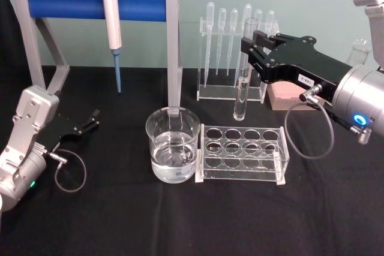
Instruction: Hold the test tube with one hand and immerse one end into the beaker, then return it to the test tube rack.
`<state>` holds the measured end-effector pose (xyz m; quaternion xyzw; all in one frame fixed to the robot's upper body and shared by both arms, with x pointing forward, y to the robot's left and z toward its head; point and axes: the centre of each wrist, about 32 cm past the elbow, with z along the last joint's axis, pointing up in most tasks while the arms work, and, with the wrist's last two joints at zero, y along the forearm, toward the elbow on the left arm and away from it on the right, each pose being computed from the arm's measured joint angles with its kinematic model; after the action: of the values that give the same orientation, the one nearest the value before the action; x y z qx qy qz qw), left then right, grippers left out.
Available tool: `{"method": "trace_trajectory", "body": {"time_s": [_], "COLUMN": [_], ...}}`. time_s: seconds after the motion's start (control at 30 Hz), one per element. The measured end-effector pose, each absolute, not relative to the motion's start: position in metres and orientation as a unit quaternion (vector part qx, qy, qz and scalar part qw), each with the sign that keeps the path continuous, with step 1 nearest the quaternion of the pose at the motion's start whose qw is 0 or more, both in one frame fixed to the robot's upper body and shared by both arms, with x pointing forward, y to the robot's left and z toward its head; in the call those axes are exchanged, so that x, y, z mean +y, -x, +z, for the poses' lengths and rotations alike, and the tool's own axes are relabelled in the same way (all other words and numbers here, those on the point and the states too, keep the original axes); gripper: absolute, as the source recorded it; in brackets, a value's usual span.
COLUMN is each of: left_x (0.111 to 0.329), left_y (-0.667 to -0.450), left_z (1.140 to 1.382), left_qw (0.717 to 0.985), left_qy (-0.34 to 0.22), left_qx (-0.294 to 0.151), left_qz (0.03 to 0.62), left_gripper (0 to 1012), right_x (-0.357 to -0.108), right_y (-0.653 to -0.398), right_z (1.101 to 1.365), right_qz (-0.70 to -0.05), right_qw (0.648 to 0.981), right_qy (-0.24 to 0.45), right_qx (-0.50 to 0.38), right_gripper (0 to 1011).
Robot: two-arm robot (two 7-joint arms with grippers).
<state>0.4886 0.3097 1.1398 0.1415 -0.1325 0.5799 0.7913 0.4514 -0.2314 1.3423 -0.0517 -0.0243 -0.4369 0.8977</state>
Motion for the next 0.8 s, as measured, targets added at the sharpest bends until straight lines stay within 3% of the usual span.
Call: {"method": "trace_trajectory", "body": {"time_s": [0.8], "left_x": [0.3097], "left_y": [-0.4886], "left_z": [1.1398], "left_qw": [0.791], "left_qy": [-0.142], "left_qx": [-0.132], "left_qz": [0.580], "left_gripper": [1000], "right_x": [-0.2314], "right_y": [-0.4514], "right_z": [1.3423], "right_qz": [-0.437], "right_qw": [0.898], "right_qy": [0.052], "right_qx": [-0.024], "right_gripper": [222]}}
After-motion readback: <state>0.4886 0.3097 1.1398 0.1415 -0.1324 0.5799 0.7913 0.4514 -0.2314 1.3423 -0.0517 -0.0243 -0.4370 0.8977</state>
